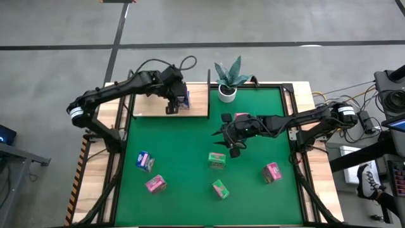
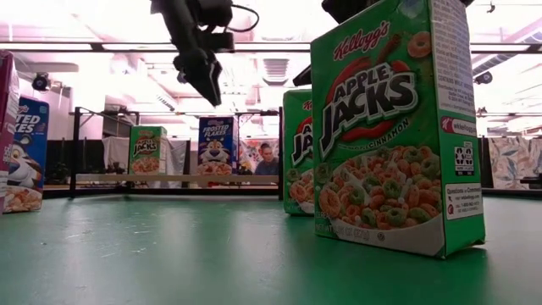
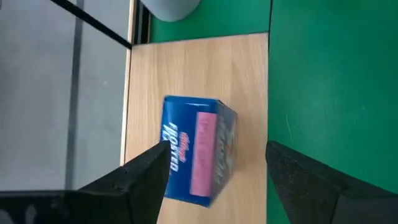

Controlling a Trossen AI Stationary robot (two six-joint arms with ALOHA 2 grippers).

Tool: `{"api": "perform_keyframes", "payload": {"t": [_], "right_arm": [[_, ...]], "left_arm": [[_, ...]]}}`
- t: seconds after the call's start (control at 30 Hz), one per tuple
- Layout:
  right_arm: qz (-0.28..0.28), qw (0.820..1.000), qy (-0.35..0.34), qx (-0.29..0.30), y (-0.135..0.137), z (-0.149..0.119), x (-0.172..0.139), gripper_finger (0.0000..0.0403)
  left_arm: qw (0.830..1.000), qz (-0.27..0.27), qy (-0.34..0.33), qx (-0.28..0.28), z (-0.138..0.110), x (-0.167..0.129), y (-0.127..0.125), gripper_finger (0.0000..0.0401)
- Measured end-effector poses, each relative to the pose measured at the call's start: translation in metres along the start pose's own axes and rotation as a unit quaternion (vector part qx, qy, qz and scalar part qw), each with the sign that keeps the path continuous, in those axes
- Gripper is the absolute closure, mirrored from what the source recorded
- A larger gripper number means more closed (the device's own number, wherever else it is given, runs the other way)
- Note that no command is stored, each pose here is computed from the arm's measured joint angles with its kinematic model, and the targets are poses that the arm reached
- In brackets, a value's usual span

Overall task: Stack cereal on shelf
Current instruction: Put the top left blue cereal box on the shelf

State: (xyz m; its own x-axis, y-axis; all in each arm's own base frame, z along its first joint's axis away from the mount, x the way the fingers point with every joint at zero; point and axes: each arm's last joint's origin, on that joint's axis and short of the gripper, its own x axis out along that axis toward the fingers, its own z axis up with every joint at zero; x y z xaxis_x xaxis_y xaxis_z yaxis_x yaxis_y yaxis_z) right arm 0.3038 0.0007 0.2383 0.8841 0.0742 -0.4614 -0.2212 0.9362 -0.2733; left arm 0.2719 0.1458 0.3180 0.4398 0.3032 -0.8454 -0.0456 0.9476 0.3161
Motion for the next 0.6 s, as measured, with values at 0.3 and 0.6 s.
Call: {"api": "perform_keyframes", "payload": {"t": [0.3,0.6], "right_arm": [[0.002,1.000,0.016,0.003,-0.004,-0.005,0.000,0.0253],[0.001,1.000,0.018,0.004,-0.004,-0.006,0.000,0.0252]], "left_arm": [[0.998,-0.047,-0.037,-0.027,-0.010,0.011,0.024,0.0155],[0.998,-0.044,-0.030,-0.045,-0.016,0.028,0.039,0.0155]]}}
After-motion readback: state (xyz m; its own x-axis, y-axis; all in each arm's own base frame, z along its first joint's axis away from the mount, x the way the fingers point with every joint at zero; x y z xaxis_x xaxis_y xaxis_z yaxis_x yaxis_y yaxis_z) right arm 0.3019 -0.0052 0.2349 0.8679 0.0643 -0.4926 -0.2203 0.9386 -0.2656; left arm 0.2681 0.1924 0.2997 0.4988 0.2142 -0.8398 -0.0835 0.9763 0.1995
